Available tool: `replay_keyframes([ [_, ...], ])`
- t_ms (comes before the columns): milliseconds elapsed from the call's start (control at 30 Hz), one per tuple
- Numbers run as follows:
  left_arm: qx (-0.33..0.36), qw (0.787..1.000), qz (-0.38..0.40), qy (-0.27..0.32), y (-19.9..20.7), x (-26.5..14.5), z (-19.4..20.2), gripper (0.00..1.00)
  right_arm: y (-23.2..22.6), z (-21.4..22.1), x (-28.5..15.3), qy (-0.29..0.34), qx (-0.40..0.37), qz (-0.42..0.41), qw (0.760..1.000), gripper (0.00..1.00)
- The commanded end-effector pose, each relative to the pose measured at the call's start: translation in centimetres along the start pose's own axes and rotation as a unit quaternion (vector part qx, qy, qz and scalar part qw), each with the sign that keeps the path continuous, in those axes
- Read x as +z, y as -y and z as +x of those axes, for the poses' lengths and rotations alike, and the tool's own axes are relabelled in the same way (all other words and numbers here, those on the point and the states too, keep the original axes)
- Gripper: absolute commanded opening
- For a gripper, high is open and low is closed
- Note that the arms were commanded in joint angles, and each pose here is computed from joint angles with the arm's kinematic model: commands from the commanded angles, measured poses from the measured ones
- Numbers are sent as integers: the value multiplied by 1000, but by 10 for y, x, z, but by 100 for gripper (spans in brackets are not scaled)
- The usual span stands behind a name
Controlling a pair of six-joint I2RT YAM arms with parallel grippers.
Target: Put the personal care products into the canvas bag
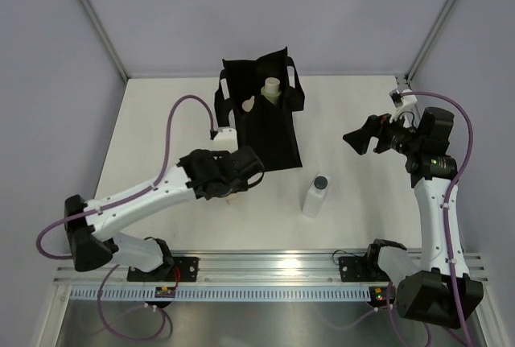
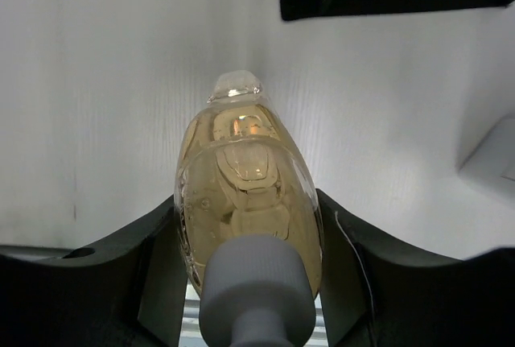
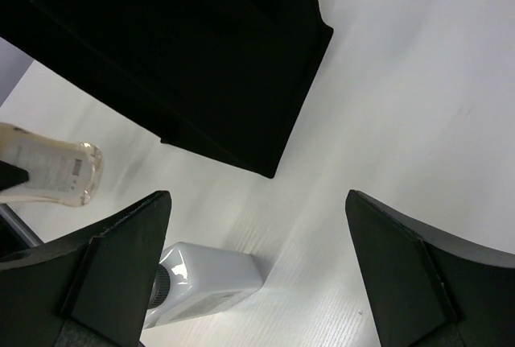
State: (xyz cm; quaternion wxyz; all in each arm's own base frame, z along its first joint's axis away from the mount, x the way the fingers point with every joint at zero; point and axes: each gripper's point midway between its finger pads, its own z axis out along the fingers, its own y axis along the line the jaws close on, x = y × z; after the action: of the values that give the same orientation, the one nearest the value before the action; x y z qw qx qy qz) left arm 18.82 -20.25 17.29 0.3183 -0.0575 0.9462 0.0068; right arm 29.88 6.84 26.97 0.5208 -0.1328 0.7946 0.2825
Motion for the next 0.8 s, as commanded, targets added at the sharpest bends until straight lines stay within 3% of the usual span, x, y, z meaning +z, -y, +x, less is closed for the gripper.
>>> replay_keyframes([
  [0, 16, 980, 78, 182, -3, -77, -106, 0, -5, -11, -3, 20, -13, -10, 1000, 99],
  [167, 37, 956, 106, 271, 3, -142, -176, 0, -1, -10, -2, 20, -11, -7, 1000, 99],
  [233, 4, 935, 147, 321, 15, -176, -212, 0, 0, -9, -2, 18, -10, -5, 1000, 99],
  [300, 19, 917, 182, 354, 31, -193, -237, 0, 2, -8, -2, 18, -9, -4, 1000, 100],
  [400, -26, 891, 225, 393, 44, -209, -294, 0, 4, -7, -1, 16, -7, -2, 1000, 100],
  [533, -51, 870, 252, 421, 53, -207, -349, 0, 7, -6, -2, 17, -6, 3, 1000, 99],
  [767, -5, 869, 317, 380, 100, -160, -357, 0, 10, -7, -4, 19, -7, 8, 1000, 99],
])
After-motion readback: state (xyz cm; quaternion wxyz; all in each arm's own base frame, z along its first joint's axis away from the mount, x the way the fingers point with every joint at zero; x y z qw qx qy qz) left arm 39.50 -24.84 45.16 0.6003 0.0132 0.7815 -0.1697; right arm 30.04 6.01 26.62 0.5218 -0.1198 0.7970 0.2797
